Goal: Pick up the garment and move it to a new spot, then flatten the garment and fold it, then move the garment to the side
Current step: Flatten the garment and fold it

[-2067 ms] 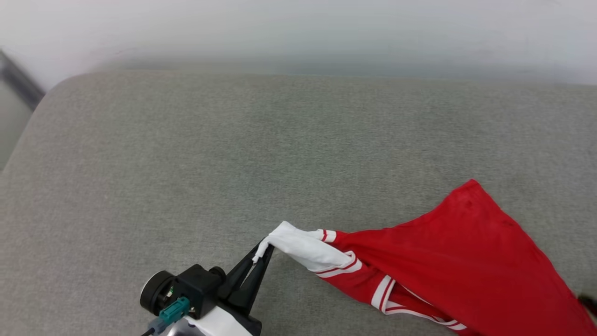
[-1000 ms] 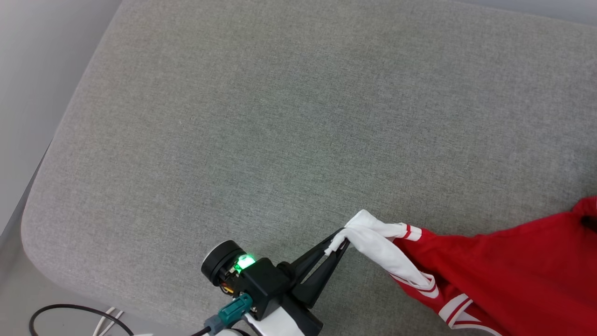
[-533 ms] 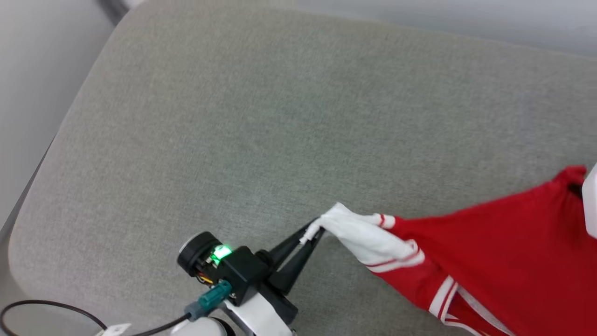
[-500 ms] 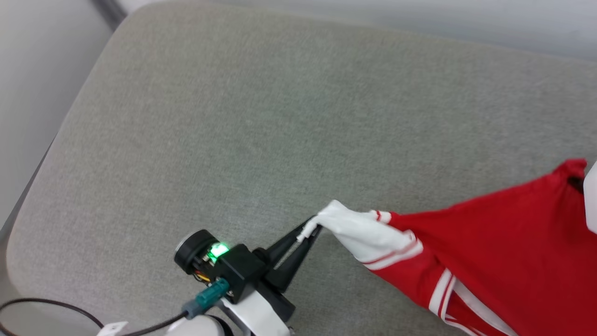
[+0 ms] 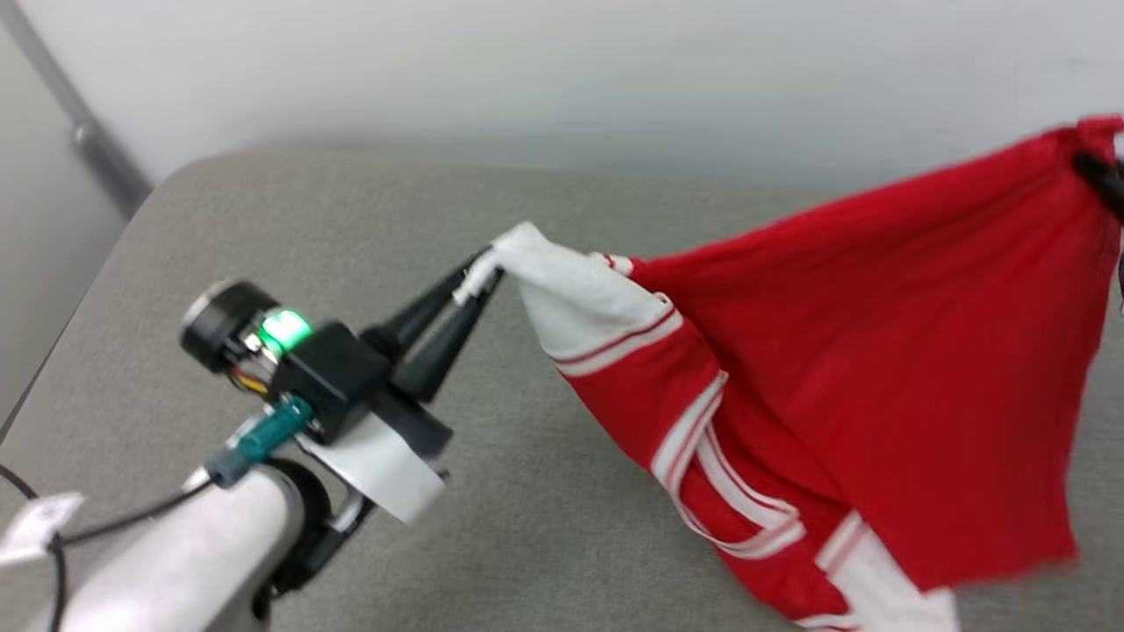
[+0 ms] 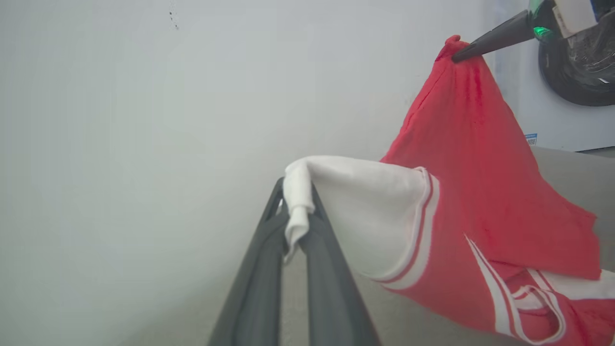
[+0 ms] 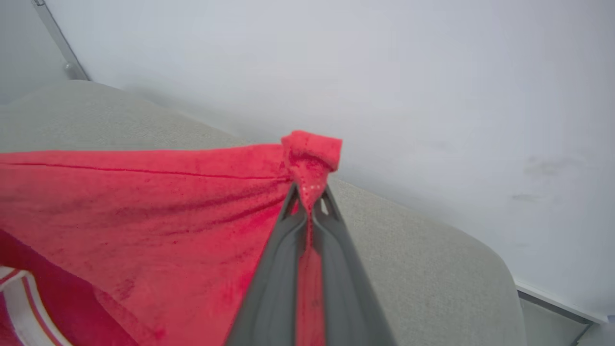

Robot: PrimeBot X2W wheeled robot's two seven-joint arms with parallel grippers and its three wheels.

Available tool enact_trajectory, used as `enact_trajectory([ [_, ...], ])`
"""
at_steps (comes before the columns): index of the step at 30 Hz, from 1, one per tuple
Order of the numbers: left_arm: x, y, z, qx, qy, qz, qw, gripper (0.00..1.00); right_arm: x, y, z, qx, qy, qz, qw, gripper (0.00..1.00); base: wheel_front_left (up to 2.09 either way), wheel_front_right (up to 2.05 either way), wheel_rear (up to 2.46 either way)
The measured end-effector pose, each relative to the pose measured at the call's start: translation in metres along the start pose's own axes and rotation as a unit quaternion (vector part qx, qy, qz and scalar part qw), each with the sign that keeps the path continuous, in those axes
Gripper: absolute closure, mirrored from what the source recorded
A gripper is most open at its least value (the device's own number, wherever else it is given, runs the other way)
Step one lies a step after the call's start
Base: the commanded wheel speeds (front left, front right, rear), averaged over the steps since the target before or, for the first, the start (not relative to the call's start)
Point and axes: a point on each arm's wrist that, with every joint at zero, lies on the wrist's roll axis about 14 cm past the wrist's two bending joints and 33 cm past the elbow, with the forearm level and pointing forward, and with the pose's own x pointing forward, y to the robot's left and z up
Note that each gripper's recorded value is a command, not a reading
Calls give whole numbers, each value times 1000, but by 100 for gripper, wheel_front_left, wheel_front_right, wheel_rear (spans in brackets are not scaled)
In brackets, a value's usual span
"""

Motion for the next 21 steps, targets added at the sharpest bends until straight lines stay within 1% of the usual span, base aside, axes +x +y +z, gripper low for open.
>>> enact_trajectory([
  [3, 12, 5, 39, 32, -43, -12, 998, 100, -26, -2, 39, -13, -74, -9, 997, 100, 0, 0, 0],
  [6, 22, 10, 79, 57, -92, -19, 994, 100, -52, -5, 65, -26, -124, -20, 992, 100, 0, 0, 0],
  [12, 37, 19, 157, 84, -189, -22, 978, 100, -104, -16, 113, -41, -214, -50, 975, 100, 0, 0, 0],
  [17, 46, 26, 197, 74, -234, -25, 969, 100, -133, -26, 134, -36, -256, -71, 963, 100, 0, 0, 0],
  [21, 57, 33, 204, 41, -233, -30, 971, 100, -147, -37, 141, -36, -270, -93, 958, 100, 0, 0, 0],
])
